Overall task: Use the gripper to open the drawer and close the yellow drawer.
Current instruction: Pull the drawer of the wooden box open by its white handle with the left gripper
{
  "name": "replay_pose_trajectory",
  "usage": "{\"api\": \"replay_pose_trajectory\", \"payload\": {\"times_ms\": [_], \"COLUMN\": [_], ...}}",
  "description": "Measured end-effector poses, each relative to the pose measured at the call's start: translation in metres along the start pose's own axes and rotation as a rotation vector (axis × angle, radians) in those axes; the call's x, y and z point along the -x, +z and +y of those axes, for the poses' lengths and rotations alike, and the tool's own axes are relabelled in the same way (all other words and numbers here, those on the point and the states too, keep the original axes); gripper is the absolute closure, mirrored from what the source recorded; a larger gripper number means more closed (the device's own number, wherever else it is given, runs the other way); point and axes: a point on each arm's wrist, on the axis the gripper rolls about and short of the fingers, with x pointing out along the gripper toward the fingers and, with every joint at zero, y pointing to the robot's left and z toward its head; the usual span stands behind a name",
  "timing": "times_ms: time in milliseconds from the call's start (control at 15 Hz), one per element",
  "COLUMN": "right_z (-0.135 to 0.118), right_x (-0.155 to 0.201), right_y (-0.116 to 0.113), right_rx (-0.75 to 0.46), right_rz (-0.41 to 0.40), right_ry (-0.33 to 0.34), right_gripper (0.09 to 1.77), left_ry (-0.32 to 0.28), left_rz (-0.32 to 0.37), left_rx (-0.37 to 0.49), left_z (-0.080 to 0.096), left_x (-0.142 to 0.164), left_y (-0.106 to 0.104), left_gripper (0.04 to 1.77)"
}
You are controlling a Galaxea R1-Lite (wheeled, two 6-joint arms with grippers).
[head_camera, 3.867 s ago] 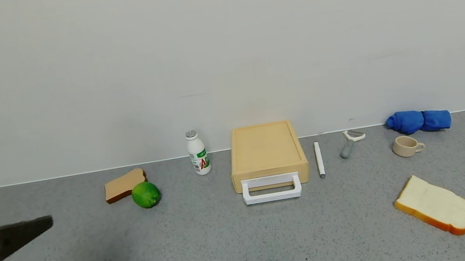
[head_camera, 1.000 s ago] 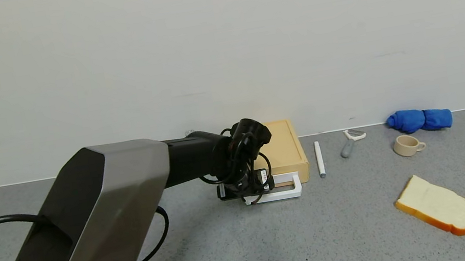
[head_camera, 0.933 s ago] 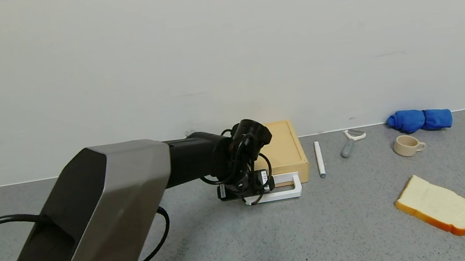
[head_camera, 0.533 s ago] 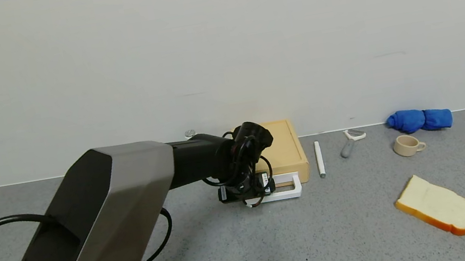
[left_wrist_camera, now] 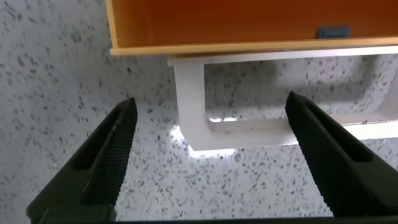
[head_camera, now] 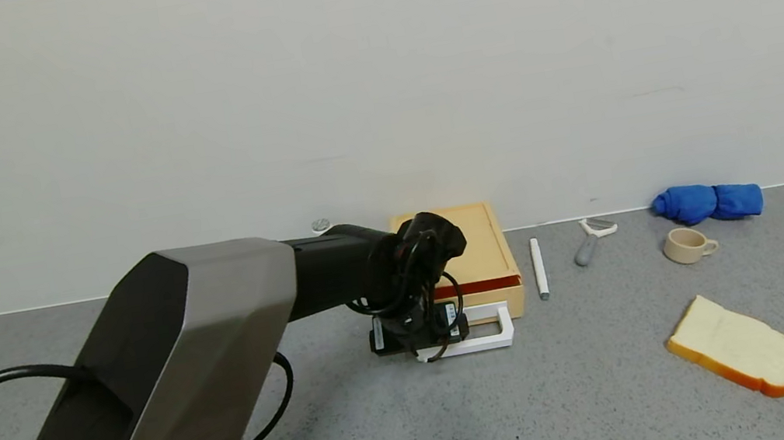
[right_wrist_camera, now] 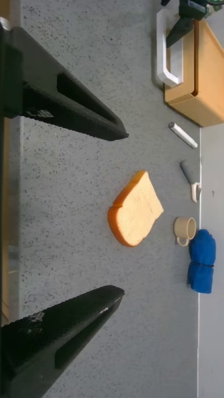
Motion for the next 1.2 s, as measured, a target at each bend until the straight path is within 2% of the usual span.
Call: {"api": "replay_pose_trajectory", "payload": {"times_ms": [467, 1200], "right_z": [0.0, 0.0], "right_x": [0.0, 0.0], "right_y": [0.0, 0.0], "right_rx": [0.0, 0.0], "right_rz": [0.0, 0.0], "right_ry": [0.0, 0.0], "right_gripper": [0.15, 0.15], "left_ry": [0.015, 0.032], "left_rz": [0.051, 0.13], "left_rx": [0.013, -0.011], "left_z": [-0.005, -0.009], "left_x": [0.003, 0.02], "left_y": [-0.016, -0.052], "left_gripper": [0.09, 0.09]}}
